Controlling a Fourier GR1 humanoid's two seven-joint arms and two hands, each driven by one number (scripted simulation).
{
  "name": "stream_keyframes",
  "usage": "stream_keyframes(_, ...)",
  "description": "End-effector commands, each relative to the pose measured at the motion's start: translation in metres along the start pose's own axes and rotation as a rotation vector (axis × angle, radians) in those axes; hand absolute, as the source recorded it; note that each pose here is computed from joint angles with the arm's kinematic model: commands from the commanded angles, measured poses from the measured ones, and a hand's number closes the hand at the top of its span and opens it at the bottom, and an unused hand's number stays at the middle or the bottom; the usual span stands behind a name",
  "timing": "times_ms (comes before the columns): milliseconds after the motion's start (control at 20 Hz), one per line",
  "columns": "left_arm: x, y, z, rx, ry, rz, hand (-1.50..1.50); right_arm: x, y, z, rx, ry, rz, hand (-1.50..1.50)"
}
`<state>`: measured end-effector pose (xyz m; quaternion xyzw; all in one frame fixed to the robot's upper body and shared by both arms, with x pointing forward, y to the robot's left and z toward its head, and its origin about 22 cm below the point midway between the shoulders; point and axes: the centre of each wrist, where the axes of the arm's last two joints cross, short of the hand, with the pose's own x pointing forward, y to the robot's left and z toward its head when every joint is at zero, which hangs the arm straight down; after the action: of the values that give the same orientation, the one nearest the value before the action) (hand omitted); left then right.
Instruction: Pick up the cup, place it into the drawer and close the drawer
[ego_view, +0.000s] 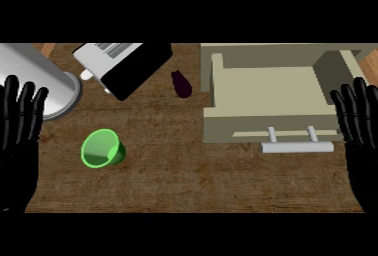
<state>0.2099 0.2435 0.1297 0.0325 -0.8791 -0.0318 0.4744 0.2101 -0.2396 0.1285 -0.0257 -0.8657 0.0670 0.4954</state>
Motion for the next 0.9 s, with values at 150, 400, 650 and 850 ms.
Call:
stream_keyframes(150,-0.011,0.001,-0.005,-0.302,0.027,0.169,-1.5,-0.002,-0.002,-0.01,-0.05,0.007,0.002,-1.5)
stream_keyframes(400,-0.023,0.02,0.038,-0.351,0.208,0.426,-1.5,-0.002,-0.011,0.005,0.035,0.071,0.057,-1.5)
stream_keyframes(650,-0.05,0.033,0.02,-0.348,0.273,0.44,-1.5,-0.001,-0.014,-0.007,0.026,0.073,0.051,-1.5)
stream_keyframes(850,-0.066,0.058,0.027,-0.314,0.318,0.437,-1.5,-0.015,0.0,0.005,0.029,0.074,0.042,-1.5)
